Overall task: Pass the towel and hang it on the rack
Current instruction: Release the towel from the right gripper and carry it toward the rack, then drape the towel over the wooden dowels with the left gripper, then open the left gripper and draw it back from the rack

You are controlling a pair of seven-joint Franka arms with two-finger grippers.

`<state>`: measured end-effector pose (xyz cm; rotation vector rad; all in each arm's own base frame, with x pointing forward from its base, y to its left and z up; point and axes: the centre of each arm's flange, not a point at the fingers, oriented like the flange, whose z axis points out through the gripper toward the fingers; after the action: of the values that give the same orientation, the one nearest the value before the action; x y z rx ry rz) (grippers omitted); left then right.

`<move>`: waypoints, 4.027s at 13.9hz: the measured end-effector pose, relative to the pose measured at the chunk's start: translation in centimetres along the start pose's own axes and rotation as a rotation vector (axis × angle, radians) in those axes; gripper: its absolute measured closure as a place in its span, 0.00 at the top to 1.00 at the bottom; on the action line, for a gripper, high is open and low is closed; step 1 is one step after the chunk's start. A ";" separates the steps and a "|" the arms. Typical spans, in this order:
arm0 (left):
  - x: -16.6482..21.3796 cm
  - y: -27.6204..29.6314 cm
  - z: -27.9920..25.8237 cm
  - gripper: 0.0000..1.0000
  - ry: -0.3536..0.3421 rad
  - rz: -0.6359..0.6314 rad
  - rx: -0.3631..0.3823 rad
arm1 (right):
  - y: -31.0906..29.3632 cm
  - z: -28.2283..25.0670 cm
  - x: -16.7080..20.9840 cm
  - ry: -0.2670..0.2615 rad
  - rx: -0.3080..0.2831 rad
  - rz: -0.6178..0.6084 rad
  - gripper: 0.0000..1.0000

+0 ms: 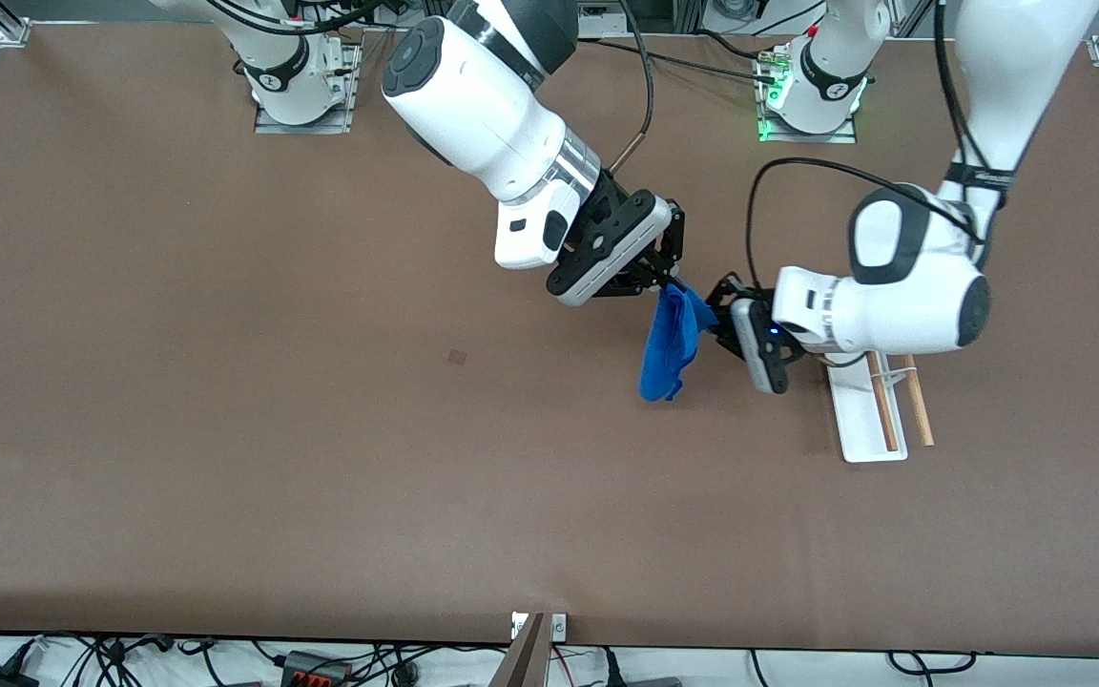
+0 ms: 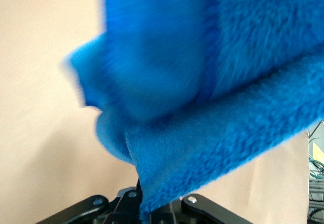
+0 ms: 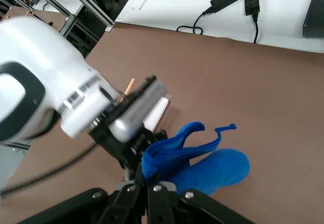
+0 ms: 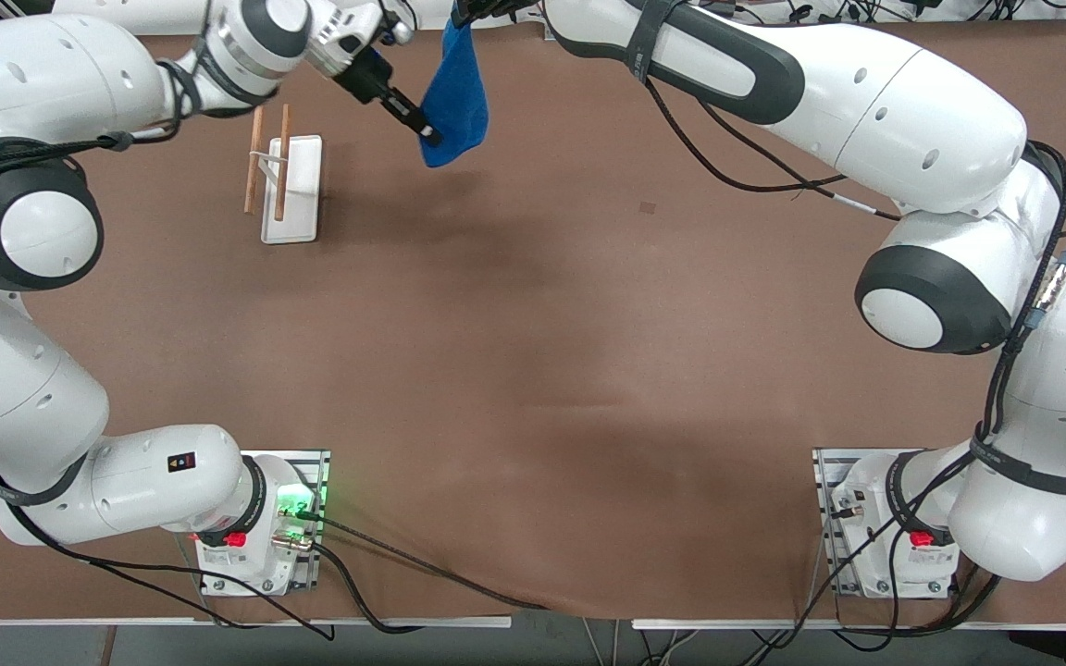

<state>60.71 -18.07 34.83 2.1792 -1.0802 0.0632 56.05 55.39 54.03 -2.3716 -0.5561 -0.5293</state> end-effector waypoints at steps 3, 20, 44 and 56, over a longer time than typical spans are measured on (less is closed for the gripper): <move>-1.8 -1.5 -2.8 0.03 -0.047 -0.044 0.021 | 0.2 0.0 0.0 0.005 -0.046 -0.042 0.37; -9.5 -7.9 -14.5 0.03 -0.358 -0.427 0.416 | 33.0 -13.5 -1.8 -0.487 -0.677 0.344 1.00; -20.0 -20.3 -17.5 0.03 -0.379 -0.342 0.371 | 42.3 -36.8 -10.4 -0.415 -0.676 0.440 1.00; -21.6 -21.6 -17.9 0.96 -0.340 -0.304 0.352 | 40.4 -38.5 -12.7 -0.420 -0.665 0.425 1.00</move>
<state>66.60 16.39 29.13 2.7232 -0.9564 -0.2837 57.34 -1.75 55.49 -3.1501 -0.0169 -0.0020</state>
